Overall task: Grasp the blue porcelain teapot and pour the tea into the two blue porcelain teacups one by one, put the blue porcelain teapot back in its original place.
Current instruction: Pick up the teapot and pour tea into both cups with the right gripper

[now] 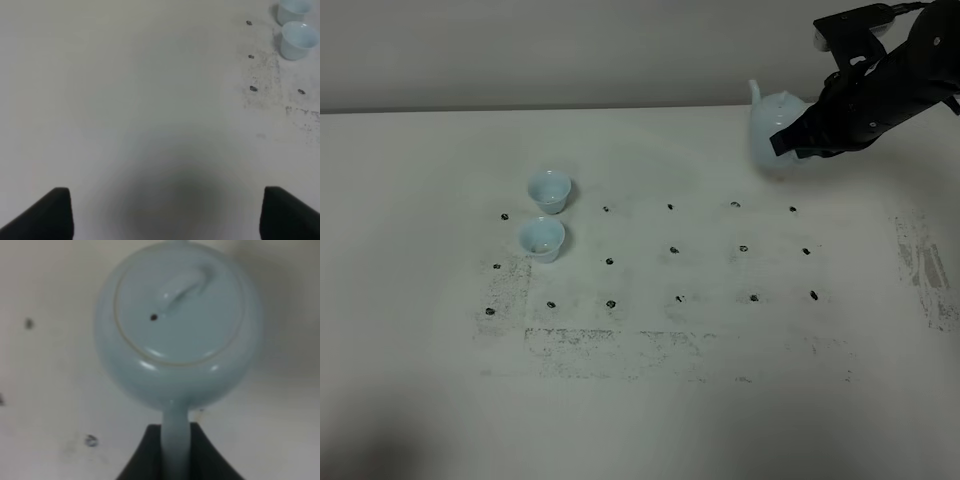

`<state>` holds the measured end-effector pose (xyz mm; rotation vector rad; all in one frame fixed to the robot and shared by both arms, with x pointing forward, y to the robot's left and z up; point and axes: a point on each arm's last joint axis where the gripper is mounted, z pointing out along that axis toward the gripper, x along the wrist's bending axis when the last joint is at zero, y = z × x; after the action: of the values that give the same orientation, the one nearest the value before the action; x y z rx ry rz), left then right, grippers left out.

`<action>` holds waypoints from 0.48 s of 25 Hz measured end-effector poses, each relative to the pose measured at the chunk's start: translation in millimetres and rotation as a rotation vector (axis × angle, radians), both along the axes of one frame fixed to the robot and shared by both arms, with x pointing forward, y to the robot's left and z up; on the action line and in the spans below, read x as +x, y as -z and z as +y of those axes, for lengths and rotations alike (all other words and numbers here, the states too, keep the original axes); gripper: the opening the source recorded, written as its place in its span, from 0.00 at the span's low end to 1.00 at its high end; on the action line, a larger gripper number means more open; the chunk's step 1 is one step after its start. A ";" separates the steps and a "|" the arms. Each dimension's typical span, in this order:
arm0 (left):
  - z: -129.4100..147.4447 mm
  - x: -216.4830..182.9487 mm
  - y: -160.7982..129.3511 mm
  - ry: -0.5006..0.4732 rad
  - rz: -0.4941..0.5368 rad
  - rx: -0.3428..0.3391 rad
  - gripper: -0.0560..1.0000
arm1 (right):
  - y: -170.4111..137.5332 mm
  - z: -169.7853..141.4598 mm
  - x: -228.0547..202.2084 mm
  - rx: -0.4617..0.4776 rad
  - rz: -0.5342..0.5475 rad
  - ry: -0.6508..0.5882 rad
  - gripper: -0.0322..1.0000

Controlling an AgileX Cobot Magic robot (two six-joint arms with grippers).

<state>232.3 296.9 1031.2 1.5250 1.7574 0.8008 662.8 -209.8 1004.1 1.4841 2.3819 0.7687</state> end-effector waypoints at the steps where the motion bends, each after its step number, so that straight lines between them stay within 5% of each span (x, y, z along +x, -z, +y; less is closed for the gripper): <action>1: 0.0 0.0 0.0 0.000 0.000 0.000 0.74 | -0.3 3.2 -1.7 0.006 -0.010 -0.037 0.08; 12: 0.0 0.0 0.0 0.000 0.000 0.000 0.74 | -6.7 43.0 -7.8 -0.006 -0.149 -0.297 0.08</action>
<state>232.3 296.9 1031.2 1.5250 1.7574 0.8008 655.0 -166.8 1010.8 1.0404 2.5151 0.9007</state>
